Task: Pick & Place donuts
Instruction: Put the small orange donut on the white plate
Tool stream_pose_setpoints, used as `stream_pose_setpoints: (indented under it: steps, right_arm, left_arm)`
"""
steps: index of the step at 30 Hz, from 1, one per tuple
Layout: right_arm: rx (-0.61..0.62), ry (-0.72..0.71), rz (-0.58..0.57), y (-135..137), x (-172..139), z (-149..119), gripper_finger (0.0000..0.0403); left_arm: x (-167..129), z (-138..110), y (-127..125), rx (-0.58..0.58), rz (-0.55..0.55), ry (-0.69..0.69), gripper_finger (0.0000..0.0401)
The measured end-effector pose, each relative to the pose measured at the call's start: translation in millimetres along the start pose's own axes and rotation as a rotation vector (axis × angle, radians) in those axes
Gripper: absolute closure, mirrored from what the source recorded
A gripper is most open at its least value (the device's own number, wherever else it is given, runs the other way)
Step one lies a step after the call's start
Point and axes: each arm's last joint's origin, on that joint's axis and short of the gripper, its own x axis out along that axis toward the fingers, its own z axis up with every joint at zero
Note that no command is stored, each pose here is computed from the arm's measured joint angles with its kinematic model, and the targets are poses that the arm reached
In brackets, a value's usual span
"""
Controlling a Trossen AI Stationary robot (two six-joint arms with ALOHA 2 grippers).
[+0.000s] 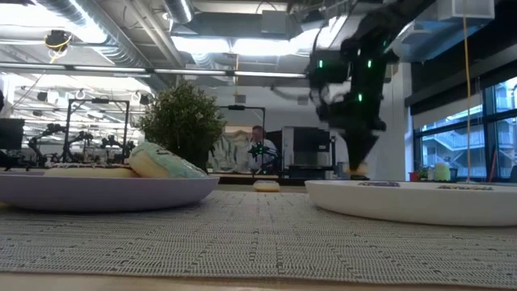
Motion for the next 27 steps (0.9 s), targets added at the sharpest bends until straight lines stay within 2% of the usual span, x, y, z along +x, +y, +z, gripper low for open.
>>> stream_pose_setpoints:
  steps: [5,12,18,22,27]
  right_arm:
    - [-0.044,-0.054,0.194,32,-32,-5,0.0366]
    - [-0.150,-0.057,0.373,89,-58,-32,0.0363]
    - [-0.228,-0.100,0.459,126,-71,-53,0.0362]
    - [-0.279,-0.152,0.519,144,-77,-62,0.0361]
    - [-0.287,-0.200,0.570,160,-73,-69,0.0361]
  left_arm:
    - [0,0,0,0.020,0.012,-0.002,0.0258]
    - [2,-2,1,0.053,0.047,0.002,0.0258]
    - [9,-8,1,0.048,0.059,0.032,0.0258]
    - [15,-14,0,0.038,0.064,0.059,0.0258]
    - [21,-20,0,0.042,0.069,0.087,0.0258]
